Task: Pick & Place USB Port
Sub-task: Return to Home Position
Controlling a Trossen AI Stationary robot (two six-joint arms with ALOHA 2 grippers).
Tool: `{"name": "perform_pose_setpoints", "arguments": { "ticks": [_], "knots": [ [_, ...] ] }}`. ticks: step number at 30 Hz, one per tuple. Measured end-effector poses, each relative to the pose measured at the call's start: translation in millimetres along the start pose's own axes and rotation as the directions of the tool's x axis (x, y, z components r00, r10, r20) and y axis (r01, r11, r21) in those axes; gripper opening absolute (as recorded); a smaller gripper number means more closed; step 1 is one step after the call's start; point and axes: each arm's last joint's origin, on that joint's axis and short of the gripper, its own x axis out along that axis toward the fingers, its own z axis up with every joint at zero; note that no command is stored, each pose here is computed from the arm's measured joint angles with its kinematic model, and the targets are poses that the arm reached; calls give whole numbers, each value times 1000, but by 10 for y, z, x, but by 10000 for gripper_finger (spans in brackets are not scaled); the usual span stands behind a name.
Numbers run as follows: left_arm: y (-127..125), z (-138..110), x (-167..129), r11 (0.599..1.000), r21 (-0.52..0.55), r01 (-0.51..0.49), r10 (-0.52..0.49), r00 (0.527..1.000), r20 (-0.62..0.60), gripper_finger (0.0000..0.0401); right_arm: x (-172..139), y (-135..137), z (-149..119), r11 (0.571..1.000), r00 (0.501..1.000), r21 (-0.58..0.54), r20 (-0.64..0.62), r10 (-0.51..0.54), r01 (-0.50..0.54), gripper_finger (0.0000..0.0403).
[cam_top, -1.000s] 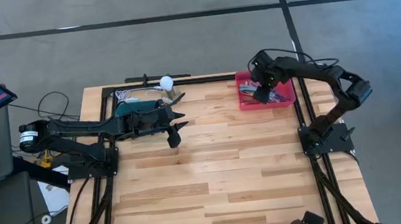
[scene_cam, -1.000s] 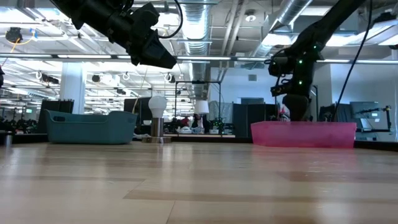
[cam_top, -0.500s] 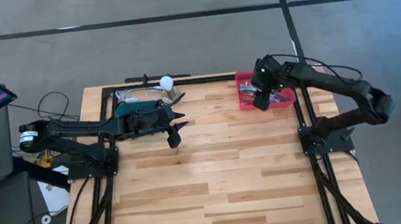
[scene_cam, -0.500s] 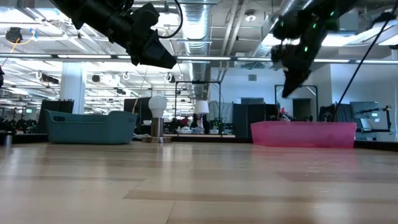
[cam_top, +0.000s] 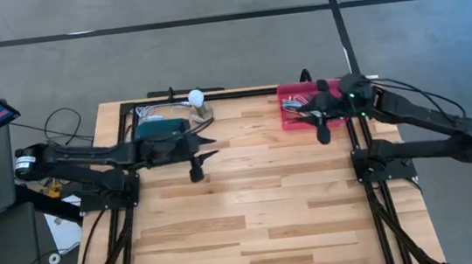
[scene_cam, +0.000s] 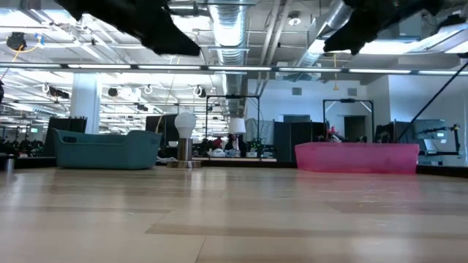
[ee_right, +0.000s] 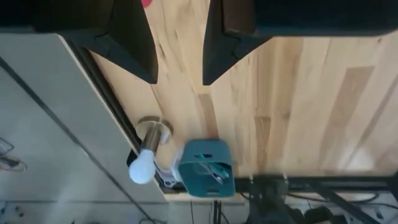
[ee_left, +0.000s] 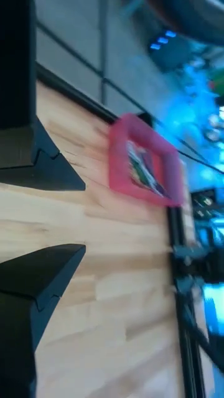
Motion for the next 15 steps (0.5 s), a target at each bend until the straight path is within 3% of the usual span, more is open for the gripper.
{"name": "perform_pose_setpoints", "arguments": {
  "ticks": [6, 9, 15],
  "knots": [
    [-2, -43, -384, 999, 24, 31, -34, 992, 119, 149, -198, 116, -147, 1000, 997, 7, 83, 8, -8, 119],
    [6, -108, -559, 995, 24, 100, -103, 975, 197, 149, -279, 173, -201, 1000, 993, 3, 117, 23, -23, 119],
    [8, -253, -773, 984, 55, 170, -178, 942, 283, 149, -423, 310, -278, 991, 963, -40, 236, 131, -125, 119]
  ]
}}
